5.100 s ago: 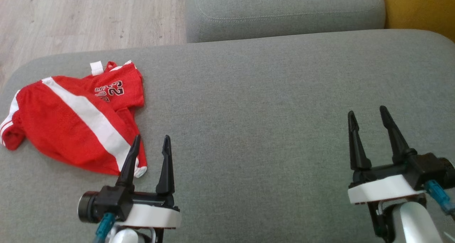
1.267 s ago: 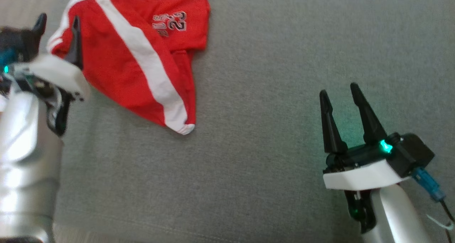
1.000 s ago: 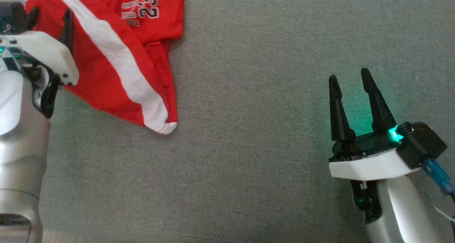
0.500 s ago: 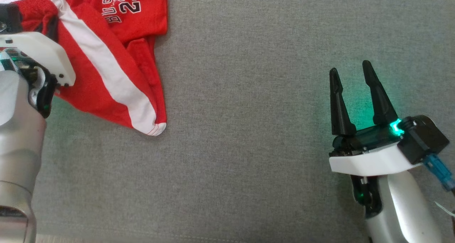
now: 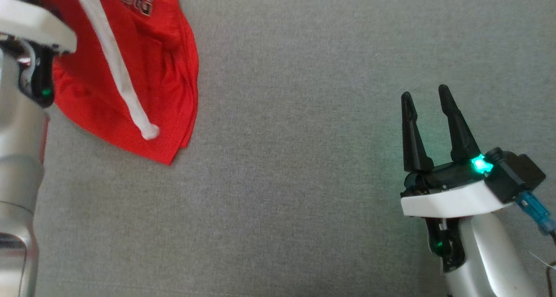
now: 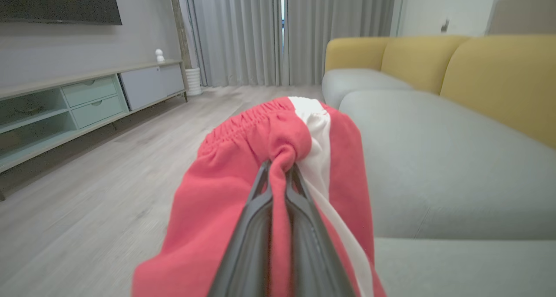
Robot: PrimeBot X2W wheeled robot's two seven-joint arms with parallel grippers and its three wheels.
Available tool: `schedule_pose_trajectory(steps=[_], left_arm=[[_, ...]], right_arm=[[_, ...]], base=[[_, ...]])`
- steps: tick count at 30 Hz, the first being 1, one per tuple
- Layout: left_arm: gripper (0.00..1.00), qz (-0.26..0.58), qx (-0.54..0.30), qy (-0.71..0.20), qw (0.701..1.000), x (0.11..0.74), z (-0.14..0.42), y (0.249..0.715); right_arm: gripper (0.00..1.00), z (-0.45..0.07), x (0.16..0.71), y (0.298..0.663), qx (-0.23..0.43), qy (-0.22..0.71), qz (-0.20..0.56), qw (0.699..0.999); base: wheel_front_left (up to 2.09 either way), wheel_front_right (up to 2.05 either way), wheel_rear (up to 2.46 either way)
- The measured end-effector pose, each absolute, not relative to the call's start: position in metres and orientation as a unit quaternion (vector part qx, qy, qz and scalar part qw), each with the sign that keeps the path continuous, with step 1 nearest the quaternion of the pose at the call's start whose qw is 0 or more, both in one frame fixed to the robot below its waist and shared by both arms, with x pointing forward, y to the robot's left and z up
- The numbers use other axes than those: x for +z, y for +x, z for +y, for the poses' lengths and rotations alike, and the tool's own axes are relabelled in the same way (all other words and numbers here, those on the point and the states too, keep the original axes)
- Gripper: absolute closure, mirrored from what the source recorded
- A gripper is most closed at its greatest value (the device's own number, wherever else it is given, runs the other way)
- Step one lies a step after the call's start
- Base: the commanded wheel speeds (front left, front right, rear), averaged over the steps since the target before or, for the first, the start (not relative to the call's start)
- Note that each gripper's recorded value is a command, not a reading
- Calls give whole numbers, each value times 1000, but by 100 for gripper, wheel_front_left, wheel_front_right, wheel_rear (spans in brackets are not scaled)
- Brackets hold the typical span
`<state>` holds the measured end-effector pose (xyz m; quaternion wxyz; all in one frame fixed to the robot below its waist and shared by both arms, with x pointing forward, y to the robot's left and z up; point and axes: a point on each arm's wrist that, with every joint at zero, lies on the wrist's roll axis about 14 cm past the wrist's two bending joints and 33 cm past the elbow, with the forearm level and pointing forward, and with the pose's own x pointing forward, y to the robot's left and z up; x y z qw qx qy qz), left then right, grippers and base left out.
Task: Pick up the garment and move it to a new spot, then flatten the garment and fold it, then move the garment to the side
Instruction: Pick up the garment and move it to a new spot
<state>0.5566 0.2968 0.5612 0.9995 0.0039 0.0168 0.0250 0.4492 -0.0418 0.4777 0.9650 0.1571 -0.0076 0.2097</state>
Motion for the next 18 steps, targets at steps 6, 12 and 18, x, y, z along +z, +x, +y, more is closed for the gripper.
schedule_pose_trajectory(steps=[6, 12, 18], left_arm=[[100, -71, -44, 16, 996, 628, 251, 555], [100, -83, -100, -8, 992, 640, 203, 551], [100, -74, -193, -61, 977, 629, 106, 543]], right_arm=[[0, -47, 501, 444, 206, 162, -33, 965], [0, -58, 512, 438, 193, 170, -45, 965], [0, -83, 519, 428, 161, 176, -54, 970]], base=[[0, 0, 0], [0, 0, 0], [0, 0, 0]])
